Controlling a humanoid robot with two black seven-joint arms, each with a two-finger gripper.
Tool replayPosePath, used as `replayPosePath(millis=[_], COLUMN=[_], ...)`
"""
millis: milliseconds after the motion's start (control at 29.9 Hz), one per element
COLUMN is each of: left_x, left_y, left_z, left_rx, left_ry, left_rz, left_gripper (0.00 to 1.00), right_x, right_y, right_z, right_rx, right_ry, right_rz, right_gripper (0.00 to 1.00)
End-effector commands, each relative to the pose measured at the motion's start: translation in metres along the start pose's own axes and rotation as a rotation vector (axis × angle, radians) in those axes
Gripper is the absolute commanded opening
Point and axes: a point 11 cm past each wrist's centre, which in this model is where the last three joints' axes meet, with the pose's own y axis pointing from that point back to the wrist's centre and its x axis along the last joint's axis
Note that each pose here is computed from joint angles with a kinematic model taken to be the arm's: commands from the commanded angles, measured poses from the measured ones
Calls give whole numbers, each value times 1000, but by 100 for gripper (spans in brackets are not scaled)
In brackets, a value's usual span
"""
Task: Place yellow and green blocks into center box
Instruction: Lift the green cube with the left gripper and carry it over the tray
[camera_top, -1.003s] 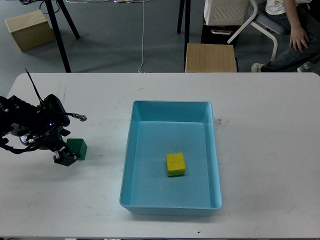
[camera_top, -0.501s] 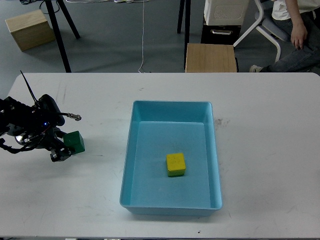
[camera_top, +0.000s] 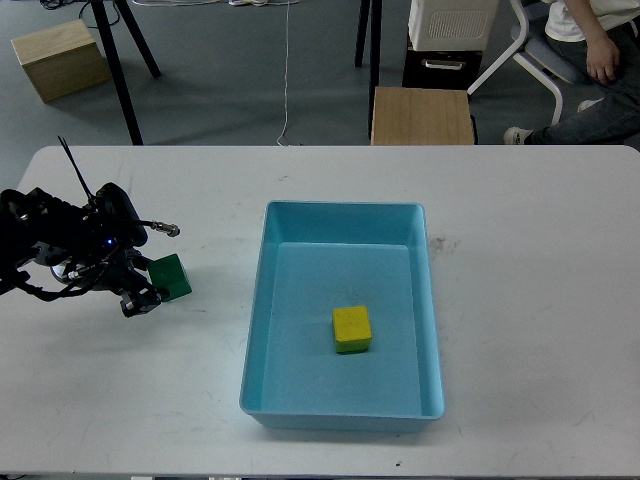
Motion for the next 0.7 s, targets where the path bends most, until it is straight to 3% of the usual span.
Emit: replayPosePath(millis=[0, 100, 334, 468, 669], left_x=[11, 26, 49, 105, 167], left_y=[10, 29, 97, 146, 167], left_z=[-21, -45, -89, -74, 17], left_rx=[57, 118, 254, 216, 41], left_ry=[30, 57, 54, 4, -233], left_rz=[54, 122, 199, 348, 391], left_gripper=[27, 20, 19, 19, 19], right_x=[0, 0, 0, -1, -1], right_y=[0, 1, 1, 1, 1], right_z=[1, 0, 1, 1, 1], right_rx=[-3, -1, -2, -3, -4], right_ry=[1, -1, -2, -2, -2], right_rz=[1, 1, 0, -1, 0], right_gripper=[98, 98, 98, 98, 99])
